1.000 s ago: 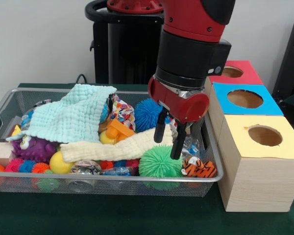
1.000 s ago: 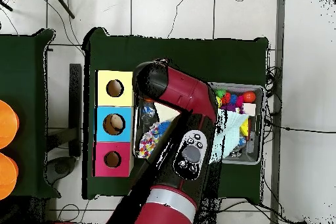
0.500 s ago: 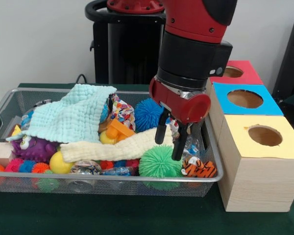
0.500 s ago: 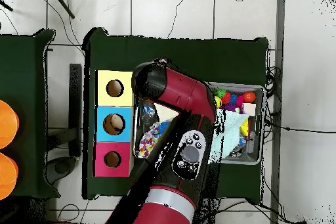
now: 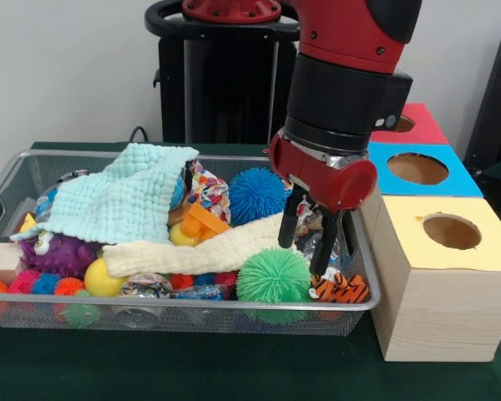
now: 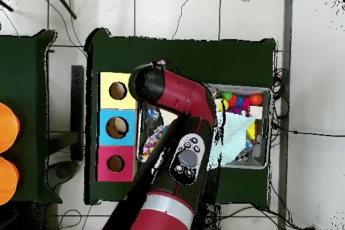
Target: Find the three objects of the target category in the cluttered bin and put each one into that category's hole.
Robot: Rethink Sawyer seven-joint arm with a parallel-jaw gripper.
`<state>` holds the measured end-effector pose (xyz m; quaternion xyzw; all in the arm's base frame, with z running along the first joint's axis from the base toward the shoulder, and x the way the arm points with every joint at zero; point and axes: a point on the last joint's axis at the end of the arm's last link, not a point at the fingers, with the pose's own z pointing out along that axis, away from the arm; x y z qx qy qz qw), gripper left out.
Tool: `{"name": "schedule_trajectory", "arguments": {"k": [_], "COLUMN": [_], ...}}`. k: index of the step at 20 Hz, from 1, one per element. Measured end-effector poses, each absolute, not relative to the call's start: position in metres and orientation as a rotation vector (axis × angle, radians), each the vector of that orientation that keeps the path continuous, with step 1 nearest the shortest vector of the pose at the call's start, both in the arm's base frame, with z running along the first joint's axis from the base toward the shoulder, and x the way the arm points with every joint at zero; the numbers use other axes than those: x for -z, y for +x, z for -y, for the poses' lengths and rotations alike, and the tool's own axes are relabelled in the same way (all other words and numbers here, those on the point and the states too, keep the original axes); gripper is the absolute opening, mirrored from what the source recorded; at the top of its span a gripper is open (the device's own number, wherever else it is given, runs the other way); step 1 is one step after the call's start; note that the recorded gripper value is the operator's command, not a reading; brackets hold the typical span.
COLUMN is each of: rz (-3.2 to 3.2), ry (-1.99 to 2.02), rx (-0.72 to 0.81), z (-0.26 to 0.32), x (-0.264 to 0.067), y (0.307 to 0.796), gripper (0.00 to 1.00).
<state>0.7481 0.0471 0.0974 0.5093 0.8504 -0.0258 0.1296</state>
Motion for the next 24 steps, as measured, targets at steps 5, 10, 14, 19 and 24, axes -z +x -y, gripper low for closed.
{"name": "schedule_trajectory", "arguments": {"k": [5,10,14,19,24], "rz": [-2.481,-2.487,-2.485,-2.476,-2.450], "ry": [1.465,1.456,1.457,1.476,1.494], "rx": [0.073,0.068,0.066,0.063,0.058], "z": [-0.057,-0.065,-0.067,-0.065,-0.063], "x": [-0.097,-0.097,-0.096,-0.092,-0.083], "y": [0.747,0.746,0.745,0.742,0.734], "gripper": [1.00,1.00,1.00,1.00,1.00]}}
